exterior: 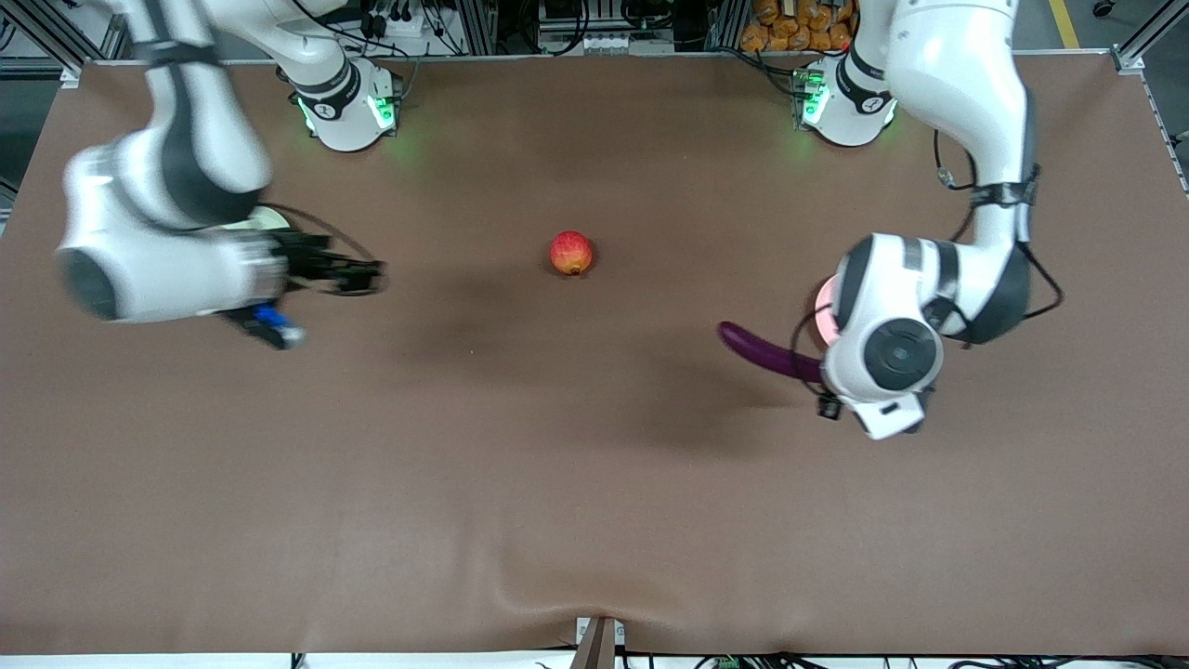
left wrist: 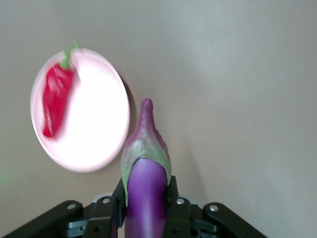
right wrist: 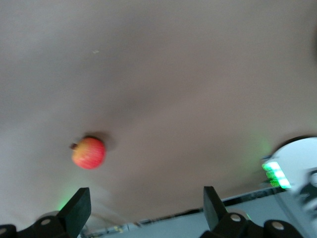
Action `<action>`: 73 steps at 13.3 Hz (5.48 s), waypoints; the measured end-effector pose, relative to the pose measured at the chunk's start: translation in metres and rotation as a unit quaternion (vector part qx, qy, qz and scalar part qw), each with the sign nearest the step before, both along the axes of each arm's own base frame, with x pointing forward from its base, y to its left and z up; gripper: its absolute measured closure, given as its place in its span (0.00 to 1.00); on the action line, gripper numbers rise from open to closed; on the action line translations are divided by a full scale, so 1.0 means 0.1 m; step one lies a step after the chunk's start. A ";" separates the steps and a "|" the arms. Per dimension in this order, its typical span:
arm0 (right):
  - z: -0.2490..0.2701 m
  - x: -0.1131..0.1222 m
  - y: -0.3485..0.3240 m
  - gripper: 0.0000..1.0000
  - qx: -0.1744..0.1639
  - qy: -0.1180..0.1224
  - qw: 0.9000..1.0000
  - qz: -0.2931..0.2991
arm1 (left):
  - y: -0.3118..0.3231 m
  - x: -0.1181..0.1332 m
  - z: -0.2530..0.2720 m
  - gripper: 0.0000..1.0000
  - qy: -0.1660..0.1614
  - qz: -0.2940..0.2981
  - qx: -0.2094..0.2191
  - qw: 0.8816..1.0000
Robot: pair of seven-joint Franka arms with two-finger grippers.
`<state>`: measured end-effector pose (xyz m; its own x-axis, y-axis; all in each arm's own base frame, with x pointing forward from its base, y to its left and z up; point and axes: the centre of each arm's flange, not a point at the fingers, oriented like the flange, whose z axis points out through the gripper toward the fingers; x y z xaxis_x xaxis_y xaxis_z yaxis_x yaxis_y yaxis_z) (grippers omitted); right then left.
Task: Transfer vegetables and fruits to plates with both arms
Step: 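Carry the eggplant to the pink plate while the right gripper reaches the apple, then release the eggplant on the pink plate while the right gripper grasps the apple, then lift the red apple off the table with the right gripper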
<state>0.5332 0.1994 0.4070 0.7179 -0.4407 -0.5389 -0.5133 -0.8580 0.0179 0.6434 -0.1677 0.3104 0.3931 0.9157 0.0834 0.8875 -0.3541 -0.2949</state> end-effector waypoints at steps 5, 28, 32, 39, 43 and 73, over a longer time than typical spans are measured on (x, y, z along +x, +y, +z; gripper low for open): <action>-0.79 -0.56 1.82 0.00 -0.071 -0.040 0.993 -0.091 | 1.36 -0.01 -0.14 0.66 0.056 -0.055 -0.020 0.997; -1.71 -1.79 2.99 0.00 -0.104 -0.120 0.977 0.140 | 1.27 -0.55 -1.26 0.66 0.138 0.017 0.052 0.989; -1.93 -1.89 3.03 0.00 -0.118 -0.125 0.972 0.160 | 1.20 -0.60 -1.33 0.66 0.144 0.012 0.050 0.988; -2.27 -1.87 3.03 0.30 -0.127 -0.137 0.968 0.165 | 1.16 -0.61 -1.35 0.01 0.145 0.008 0.049 0.988; -2.08 -1.70 3.03 0.66 -0.139 -0.121 0.969 0.162 | 1.15 -0.60 -1.34 0.00 0.144 0.007 0.049 0.988; -2.25 -0.97 1.97 0.14 -0.211 -0.131 0.953 0.171 | 1.15 -0.49 -1.23 0.00 0.130 0.008 0.048 0.990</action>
<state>0.4360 0.3963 0.1824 0.9441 -0.2943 -0.1487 -0.2385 -0.9208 0.3085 0.5944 -0.0531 0.1877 0.3982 0.9148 0.0673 0.7819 -0.3002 -0.5463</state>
